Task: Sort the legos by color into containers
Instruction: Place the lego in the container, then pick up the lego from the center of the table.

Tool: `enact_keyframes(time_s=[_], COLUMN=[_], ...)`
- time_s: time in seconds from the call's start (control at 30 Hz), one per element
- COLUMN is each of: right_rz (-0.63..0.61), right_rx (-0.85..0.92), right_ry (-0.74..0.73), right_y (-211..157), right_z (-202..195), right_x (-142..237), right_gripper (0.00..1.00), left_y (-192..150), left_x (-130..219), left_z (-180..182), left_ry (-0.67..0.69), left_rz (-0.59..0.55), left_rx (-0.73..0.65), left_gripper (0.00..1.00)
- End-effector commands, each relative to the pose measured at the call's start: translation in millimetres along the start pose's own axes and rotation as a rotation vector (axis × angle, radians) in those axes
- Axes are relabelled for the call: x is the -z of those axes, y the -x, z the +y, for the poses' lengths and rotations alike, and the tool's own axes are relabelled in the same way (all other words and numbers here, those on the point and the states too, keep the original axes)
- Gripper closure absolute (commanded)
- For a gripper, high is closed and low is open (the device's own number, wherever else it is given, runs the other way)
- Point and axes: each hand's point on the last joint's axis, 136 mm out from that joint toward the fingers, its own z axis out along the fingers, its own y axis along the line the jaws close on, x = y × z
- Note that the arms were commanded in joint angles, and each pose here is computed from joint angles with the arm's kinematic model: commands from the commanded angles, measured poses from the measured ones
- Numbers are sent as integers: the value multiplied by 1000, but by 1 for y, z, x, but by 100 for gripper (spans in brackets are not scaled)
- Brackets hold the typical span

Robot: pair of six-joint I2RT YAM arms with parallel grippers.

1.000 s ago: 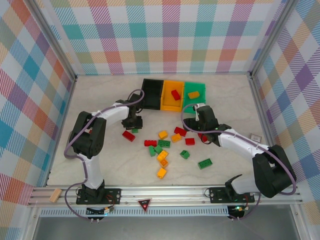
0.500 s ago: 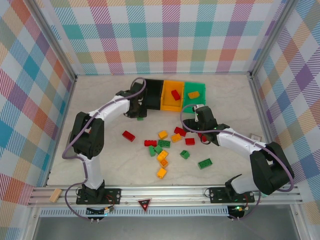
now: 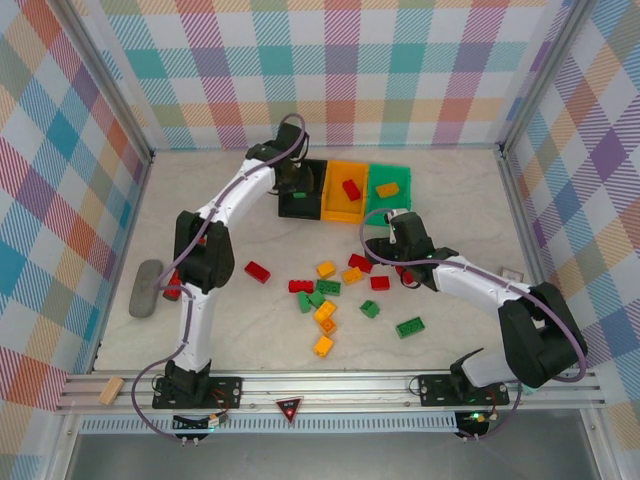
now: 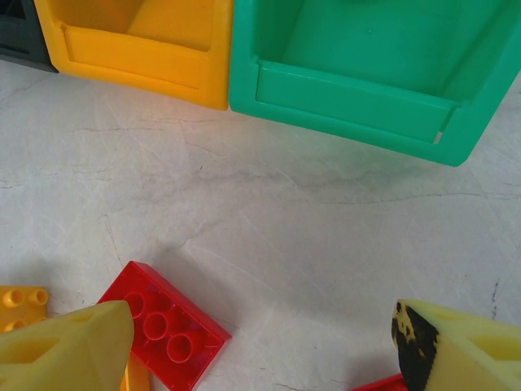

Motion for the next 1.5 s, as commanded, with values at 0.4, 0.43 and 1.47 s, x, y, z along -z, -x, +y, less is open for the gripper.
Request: enact_keyframes(time_s=[0.4, 0.43, 1.47], right_rz=[-56, -56, -49], right_rx=[-36, -39, -39], right_ry=[40, 40, 32], right_y=[12, 12, 11], right_z=[8, 7, 7], right_x=[4, 5, 1], right_gripper=[17, 17, 16], left_y=[-101, -111, -267], left_x=[77, 83, 32], left_z=[-43, -45, -77], left_ry=[-173, -207, -163], left_rz=[-65, -68, 283], left_rx=[-238, -257, -653], left_gripper=[40, 40, 12])
